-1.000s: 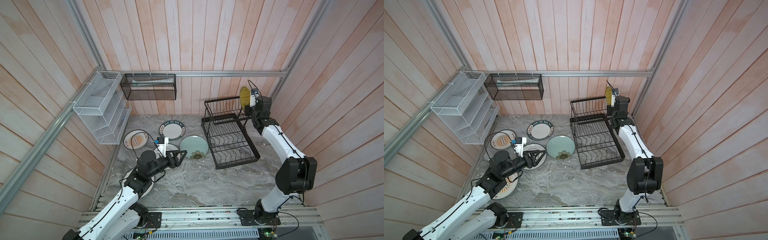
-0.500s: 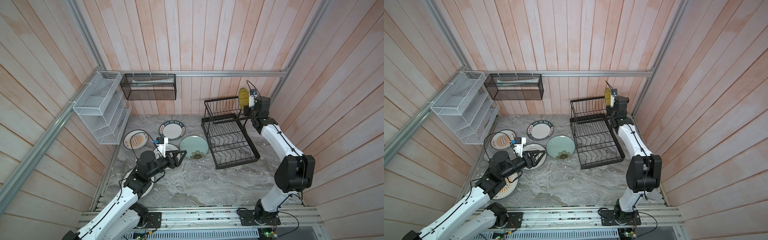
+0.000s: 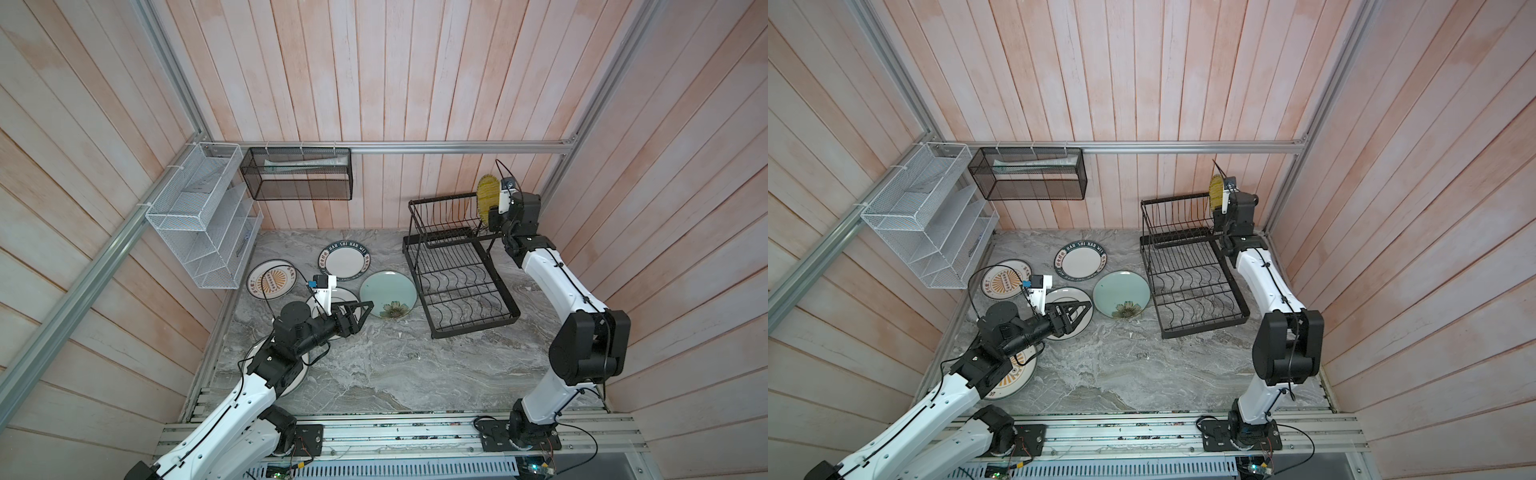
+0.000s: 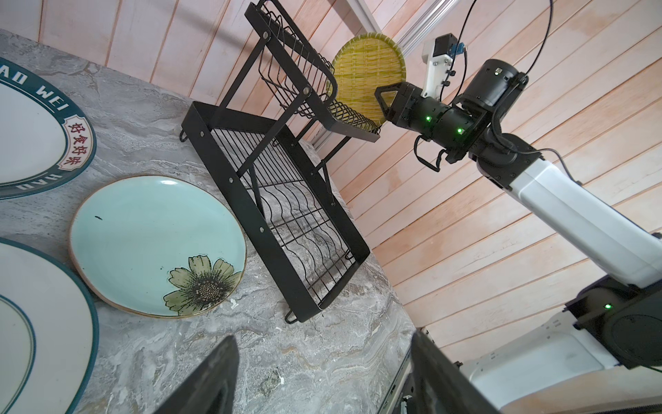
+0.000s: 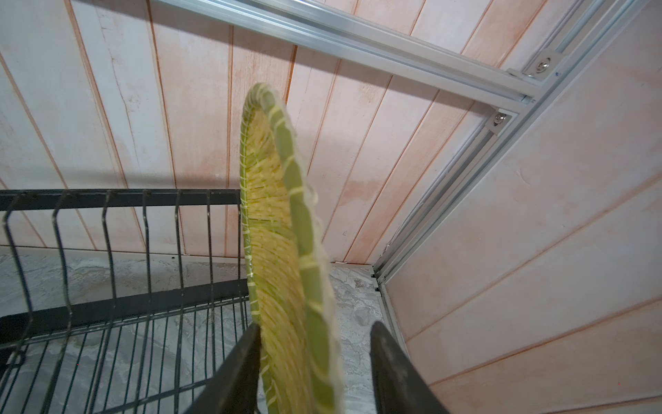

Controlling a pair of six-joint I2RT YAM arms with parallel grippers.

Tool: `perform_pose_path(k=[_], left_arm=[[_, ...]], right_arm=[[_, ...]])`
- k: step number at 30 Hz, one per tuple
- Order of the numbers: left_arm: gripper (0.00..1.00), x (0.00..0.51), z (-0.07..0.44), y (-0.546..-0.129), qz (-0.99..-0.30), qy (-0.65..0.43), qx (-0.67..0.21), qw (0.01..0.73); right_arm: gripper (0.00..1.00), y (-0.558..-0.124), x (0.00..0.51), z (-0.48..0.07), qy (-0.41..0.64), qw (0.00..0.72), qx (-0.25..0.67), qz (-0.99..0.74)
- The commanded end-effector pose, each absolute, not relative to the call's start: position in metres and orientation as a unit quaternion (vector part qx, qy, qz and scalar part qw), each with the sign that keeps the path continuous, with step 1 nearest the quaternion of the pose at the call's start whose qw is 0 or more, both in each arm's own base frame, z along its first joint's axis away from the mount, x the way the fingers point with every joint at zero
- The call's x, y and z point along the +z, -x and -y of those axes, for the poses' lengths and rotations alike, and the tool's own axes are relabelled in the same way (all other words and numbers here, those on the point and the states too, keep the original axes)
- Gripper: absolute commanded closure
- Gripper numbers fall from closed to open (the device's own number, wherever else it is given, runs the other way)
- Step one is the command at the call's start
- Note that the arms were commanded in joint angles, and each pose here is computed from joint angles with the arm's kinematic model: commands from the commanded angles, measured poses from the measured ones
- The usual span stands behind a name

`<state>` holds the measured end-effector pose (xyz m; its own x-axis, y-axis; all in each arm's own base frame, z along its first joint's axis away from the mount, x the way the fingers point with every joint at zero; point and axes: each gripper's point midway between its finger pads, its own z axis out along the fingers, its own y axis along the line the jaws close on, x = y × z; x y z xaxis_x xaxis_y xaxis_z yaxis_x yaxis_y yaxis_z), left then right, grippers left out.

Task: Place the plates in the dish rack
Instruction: 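Lower the tray into the upper rack slots with the right gripper, then open the right gripper and lift it away from the bamboo tray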

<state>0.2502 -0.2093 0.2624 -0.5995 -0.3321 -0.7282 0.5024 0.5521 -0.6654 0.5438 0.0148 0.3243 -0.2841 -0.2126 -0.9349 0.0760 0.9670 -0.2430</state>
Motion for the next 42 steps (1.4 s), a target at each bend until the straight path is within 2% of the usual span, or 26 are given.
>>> perform_pose_path(k=[1, 7, 23, 42], left_arm=[[0.24, 0.271, 0.208, -0.251, -0.755, -0.059, -0.466, 0.457], [0.24, 0.272, 0.207, -0.249, -0.755, -0.059, -0.467, 0.457], [0.24, 0.273, 0.206, -0.249, -0.754, -0.059, -0.465, 0.460], [0.24, 0.270, 0.203, -0.253, -0.759, -0.045, -0.457, 0.461]], right_arm=[[0.43, -0.536, 0.362, -0.009, 0.018, 0.627, -0.123, -0.769], [0.37, -0.531, 0.377, 0.000, -0.004, 0.636, -0.116, -0.763], [0.33, -0.527, 0.384, 0.023, -0.042, 0.634, -0.100, -0.766], [0.31, -0.483, 0.414, -0.007, -0.005, 0.663, 0.000, -0.749]])
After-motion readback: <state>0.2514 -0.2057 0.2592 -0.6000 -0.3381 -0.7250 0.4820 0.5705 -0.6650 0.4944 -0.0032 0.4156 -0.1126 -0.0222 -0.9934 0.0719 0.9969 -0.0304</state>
